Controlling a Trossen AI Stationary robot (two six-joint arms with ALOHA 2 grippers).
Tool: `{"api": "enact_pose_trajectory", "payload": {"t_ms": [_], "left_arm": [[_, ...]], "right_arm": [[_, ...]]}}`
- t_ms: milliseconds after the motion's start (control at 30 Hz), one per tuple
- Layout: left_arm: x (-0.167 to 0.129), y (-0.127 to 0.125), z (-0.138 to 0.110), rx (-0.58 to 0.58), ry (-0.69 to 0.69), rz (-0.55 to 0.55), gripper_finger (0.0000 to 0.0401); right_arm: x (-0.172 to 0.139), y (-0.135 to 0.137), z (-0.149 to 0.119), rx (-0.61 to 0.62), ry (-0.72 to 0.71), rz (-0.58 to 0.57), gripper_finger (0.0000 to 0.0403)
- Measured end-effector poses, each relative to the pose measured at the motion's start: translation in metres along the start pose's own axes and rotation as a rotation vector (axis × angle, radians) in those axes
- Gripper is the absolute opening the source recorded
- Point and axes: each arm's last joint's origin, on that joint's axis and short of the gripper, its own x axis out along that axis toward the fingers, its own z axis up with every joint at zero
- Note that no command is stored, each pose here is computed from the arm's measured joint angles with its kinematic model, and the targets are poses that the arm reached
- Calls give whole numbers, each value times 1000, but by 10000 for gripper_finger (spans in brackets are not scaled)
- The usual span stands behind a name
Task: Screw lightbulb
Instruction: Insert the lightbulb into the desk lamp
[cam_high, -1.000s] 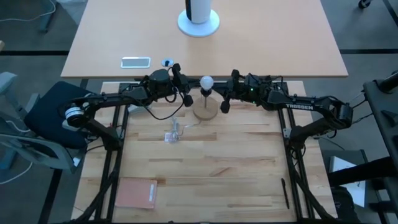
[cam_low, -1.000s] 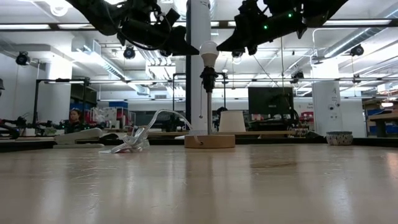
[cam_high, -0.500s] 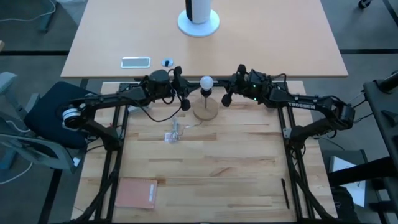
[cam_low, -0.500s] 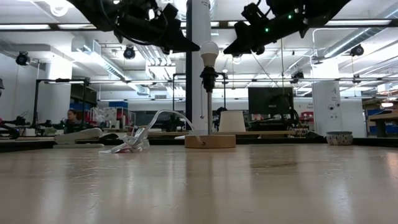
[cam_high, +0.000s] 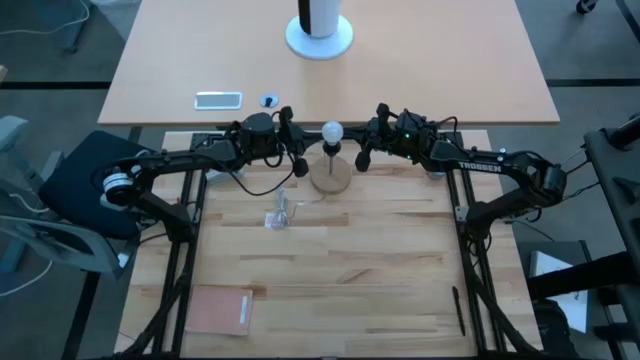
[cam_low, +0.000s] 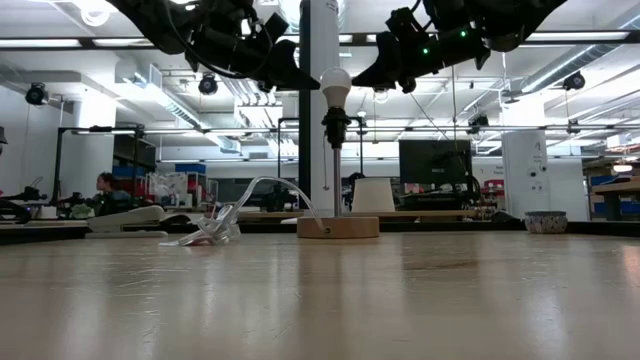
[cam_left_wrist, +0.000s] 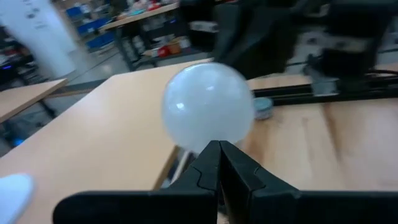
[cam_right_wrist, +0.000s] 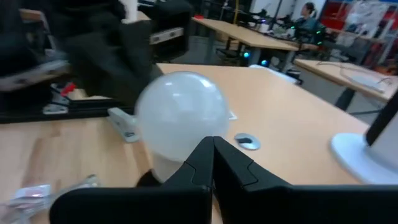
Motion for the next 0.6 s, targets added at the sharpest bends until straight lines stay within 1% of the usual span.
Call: {"api": "enact_pose_trajectory", "payload": {"t_ms": [133,300,433,533,600], "left_arm": [[0,3,-1,1,17,52,0],[0,3,-1,-1,25,55,0],[-6,1,0,-2,52,36,0],[-10,0,2,-3,58,26,0],[-11,-1,3,-2,47,-22,0]], "right_arm": [[0,7,1,19,-9,52,0],[-1,10,3,20,-14,62,0],[-4,9,5,34,-3,37,0],[-7,7,6,20,16,-20,0],[-7,5,5,10,29,-47,0]]}}
